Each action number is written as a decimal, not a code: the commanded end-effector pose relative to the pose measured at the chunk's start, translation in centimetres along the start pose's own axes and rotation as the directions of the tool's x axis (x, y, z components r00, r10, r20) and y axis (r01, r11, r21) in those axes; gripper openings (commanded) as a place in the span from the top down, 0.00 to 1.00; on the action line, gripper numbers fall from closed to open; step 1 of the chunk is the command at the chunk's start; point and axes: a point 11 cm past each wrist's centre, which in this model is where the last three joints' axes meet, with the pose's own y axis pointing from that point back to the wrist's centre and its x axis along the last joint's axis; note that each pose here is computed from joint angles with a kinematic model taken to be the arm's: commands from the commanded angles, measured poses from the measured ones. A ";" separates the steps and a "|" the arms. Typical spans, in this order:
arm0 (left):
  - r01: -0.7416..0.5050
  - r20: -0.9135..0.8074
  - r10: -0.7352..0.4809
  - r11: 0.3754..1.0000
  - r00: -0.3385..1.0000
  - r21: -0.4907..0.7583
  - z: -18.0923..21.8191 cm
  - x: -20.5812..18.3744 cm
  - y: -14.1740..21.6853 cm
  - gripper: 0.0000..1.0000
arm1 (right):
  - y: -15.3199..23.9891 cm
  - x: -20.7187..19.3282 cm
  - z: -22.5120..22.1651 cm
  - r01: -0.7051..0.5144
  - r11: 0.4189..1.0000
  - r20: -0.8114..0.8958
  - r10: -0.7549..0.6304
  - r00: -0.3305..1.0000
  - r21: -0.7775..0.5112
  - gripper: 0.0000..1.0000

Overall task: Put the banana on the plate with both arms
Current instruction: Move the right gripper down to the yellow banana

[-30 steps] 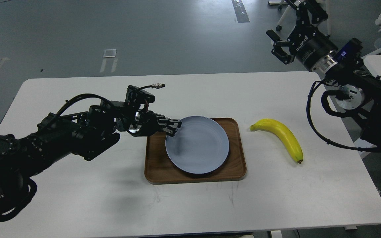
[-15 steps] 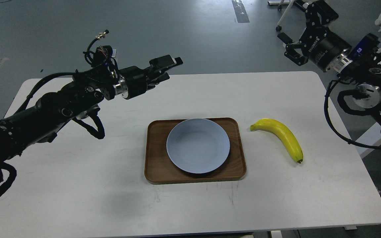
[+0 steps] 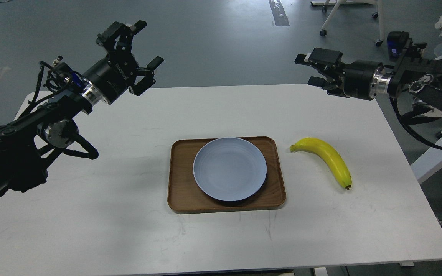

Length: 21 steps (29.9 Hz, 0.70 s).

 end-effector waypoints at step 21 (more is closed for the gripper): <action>0.044 -0.021 -0.044 0.999 0.999 -0.001 -0.1 -1.3 0.3 0.02 | 1.8 -5.4 6.3 0.329 0.805 -0.345 -0.529 0.775 -0.494 0.00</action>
